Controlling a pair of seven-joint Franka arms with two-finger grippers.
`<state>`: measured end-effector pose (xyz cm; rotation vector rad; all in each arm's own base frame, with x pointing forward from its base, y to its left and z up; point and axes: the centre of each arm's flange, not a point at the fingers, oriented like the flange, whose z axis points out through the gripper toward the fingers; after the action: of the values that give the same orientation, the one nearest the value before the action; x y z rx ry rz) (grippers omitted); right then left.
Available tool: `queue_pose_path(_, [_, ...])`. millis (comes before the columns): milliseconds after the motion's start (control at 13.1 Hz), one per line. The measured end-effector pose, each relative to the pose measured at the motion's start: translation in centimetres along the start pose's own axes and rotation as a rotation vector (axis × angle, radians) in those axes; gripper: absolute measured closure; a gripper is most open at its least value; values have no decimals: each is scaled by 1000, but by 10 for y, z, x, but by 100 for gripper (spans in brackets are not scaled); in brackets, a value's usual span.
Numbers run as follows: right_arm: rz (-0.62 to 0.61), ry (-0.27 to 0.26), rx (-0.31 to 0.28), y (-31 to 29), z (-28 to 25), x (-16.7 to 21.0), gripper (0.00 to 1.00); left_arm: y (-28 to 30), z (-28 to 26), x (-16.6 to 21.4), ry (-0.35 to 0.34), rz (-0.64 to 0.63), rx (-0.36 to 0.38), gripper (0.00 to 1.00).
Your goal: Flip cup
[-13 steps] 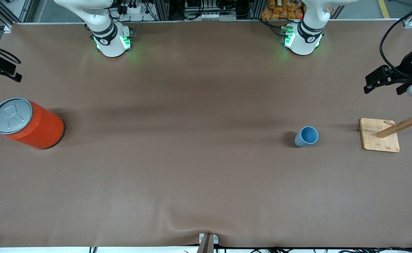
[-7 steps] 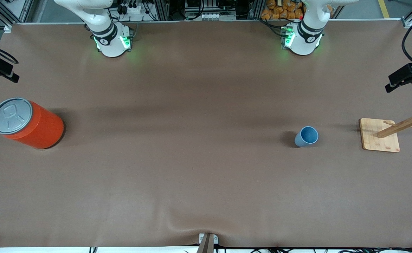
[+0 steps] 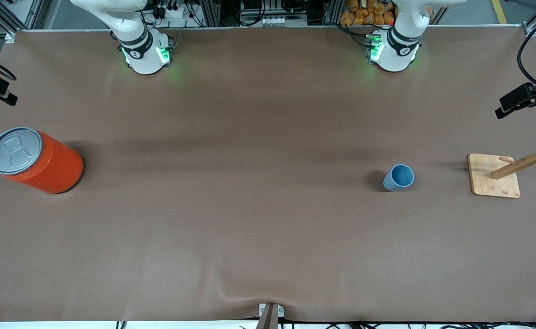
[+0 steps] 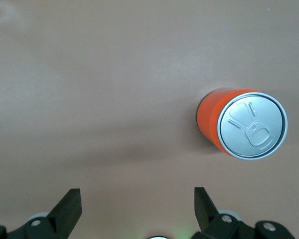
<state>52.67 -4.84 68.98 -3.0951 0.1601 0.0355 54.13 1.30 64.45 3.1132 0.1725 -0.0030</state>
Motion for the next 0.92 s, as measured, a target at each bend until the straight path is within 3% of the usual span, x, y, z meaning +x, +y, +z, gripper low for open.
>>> queue_pose_path(915, [-9,-22,1,-5,2,-2,0,1,0,0,-3,5,0,0])
